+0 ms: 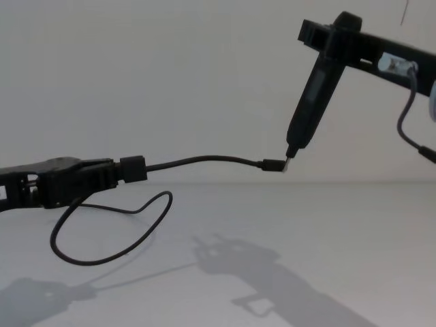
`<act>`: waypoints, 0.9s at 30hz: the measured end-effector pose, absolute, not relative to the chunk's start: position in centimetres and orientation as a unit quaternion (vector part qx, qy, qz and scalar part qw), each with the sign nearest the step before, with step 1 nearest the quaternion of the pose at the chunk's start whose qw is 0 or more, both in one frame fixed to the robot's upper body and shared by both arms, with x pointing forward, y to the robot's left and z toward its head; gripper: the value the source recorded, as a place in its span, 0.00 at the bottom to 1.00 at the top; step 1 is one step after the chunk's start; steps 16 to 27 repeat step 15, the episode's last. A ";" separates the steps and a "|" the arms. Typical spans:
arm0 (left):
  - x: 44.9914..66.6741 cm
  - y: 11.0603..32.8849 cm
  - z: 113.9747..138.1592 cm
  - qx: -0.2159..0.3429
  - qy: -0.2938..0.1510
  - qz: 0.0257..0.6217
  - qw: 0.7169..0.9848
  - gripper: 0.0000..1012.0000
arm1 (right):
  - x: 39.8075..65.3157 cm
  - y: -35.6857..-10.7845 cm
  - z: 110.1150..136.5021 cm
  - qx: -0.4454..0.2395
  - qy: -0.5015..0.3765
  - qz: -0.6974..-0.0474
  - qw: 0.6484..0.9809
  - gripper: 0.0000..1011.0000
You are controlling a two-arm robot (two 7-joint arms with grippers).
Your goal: Pick up the data cable with the one hand.
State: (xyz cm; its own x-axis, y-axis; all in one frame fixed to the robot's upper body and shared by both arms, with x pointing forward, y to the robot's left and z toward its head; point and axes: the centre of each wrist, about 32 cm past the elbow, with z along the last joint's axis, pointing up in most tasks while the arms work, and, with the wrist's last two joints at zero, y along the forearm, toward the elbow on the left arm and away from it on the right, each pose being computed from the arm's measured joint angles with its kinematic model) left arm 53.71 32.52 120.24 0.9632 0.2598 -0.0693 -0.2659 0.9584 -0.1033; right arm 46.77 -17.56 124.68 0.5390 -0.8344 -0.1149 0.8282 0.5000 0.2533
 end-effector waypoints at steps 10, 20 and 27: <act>53.7 32.5 120.2 -0.056 0.027 0.133 0.989 0.05 | 46.9 -17.7 123.6 0.142 -0.013 -0.475 0.868 0.25; 53.7 32.5 120.2 -0.056 0.027 0.133 0.989 0.05 | 47.0 -17.7 123.3 0.142 -0.014 -0.475 0.868 0.25; 53.7 32.5 120.2 -0.056 0.027 0.133 0.989 0.05 | 47.0 -17.7 123.3 0.142 -0.014 -0.475 0.868 0.25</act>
